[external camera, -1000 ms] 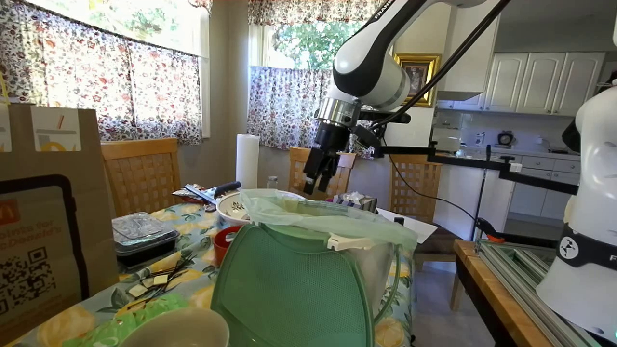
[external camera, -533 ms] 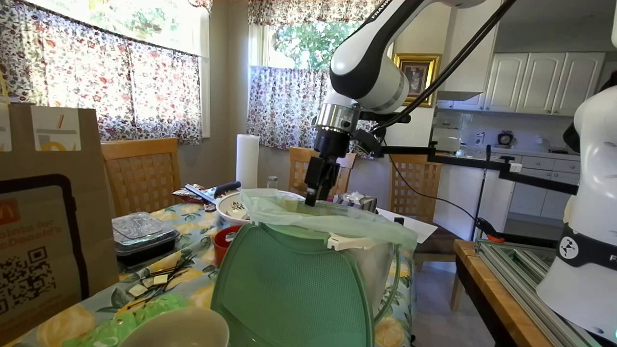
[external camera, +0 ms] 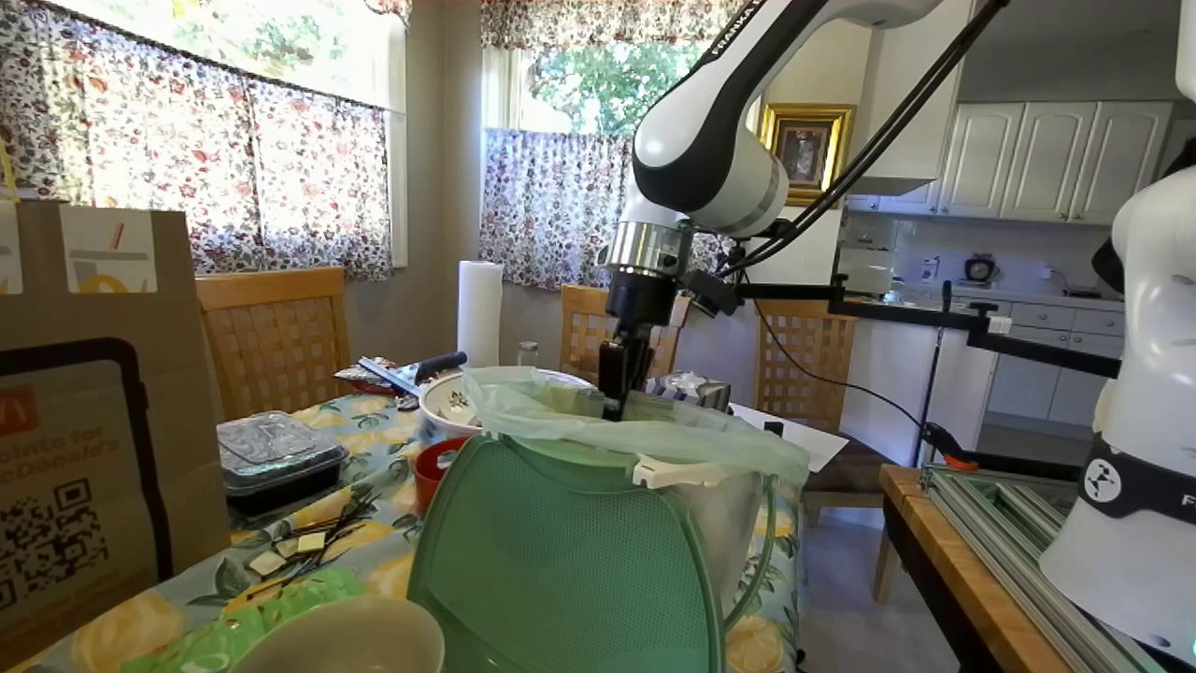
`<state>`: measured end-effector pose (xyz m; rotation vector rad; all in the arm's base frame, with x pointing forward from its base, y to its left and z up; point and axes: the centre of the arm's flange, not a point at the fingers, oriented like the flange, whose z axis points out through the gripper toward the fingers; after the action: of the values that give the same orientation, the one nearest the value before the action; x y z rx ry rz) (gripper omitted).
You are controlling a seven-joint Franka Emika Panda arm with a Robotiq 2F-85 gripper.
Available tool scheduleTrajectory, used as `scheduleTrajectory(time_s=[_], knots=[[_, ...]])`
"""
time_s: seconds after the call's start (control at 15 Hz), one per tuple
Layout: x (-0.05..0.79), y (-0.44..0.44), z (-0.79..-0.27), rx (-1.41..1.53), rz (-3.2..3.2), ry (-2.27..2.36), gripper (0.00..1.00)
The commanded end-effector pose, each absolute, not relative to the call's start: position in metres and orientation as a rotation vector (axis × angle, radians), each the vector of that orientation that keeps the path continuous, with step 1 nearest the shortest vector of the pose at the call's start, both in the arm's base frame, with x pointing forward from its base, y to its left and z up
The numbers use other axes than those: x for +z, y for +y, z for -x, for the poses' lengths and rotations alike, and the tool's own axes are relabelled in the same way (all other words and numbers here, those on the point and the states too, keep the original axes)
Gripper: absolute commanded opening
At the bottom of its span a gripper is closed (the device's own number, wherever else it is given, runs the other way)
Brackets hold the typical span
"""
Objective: Rotate the white and green bin.
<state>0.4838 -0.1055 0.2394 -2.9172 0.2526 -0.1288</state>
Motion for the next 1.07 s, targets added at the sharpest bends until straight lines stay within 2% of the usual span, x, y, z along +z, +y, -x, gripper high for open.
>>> scheduleTrajectory(time_s=[0.0,0.6,1.0], knots=[[0.236,-0.095,-0.491,-0.106,2.889,0.131,0.01],[0.229,-0.04,-0.493,-0.011,2.788,-0.368,0.03],[0.218,-0.031,-0.518,0.045,2.837,-0.544,0.03]])
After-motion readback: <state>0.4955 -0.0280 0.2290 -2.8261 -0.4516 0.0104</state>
